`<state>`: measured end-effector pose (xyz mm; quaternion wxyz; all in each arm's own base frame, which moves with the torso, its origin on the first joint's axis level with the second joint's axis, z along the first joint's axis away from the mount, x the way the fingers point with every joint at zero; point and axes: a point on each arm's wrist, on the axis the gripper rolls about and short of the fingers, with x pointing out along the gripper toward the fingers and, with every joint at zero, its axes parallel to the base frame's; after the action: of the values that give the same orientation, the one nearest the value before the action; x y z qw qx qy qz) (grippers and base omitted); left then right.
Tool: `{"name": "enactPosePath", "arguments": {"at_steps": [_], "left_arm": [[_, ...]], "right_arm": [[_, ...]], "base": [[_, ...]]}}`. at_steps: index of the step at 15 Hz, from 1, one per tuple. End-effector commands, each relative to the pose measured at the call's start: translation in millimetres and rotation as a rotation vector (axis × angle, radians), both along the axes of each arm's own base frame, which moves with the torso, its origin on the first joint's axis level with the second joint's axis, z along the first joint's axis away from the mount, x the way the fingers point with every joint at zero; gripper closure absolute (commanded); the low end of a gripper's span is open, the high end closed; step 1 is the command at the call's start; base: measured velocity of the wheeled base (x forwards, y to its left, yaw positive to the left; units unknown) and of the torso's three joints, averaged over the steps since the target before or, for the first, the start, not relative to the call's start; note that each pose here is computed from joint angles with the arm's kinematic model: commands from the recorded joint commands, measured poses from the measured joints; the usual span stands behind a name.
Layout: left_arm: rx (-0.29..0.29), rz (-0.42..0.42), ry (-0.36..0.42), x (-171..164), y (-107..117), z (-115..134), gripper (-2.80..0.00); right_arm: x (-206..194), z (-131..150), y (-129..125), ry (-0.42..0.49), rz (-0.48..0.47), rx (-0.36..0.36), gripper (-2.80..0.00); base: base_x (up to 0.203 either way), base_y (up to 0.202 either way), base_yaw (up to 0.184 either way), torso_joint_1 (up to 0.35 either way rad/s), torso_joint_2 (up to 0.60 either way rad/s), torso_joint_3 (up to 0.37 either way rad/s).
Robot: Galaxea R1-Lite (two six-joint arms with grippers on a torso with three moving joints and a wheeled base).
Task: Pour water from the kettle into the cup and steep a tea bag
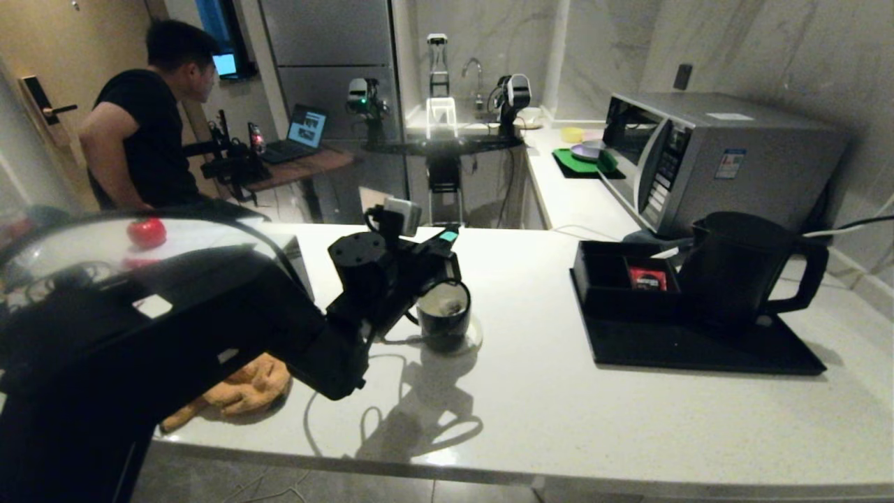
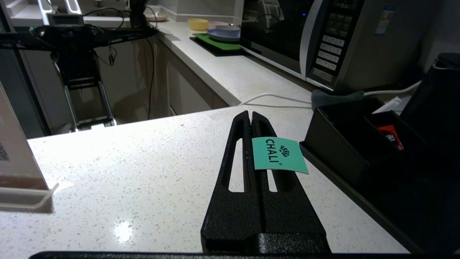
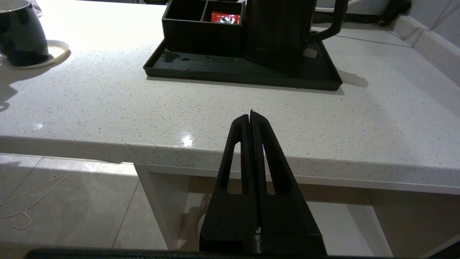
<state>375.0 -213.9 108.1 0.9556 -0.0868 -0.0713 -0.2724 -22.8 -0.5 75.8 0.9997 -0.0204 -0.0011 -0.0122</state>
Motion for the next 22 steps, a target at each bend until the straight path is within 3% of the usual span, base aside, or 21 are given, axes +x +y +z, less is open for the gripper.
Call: {"name": "enactPosePath", "arguments": {"at_steps": [1,3,13,22], "left_arm": [[-0.010,0.000,-0.017,-1,1,6,0.00],[0.003,0.005,-0.042,-2,2,12,0.00],[-0.040,0.006,-0.123,-14,9,55,0.00],[-0.017,0.016,-0.082,-8,10,35,0.00]], "right_arm": [[0,0,0,0.000,0.000,-0.001,0.00],[0,0,0,0.000,0.000,-0.001,0.00],[0,0,0,-0.001,-0.001,-0.004,0.00],[0,0,0,0.000,-0.002,-0.005,0.00]], "base": [[0.000,0.000,0.000,0.000,0.00,0.000],[0.000,0.000,0.000,0.000,0.00,0.000],[0.000,0.000,0.000,0.000,0.00,0.000],[0.000,0.000,0.000,0.000,0.00,0.000]]}}
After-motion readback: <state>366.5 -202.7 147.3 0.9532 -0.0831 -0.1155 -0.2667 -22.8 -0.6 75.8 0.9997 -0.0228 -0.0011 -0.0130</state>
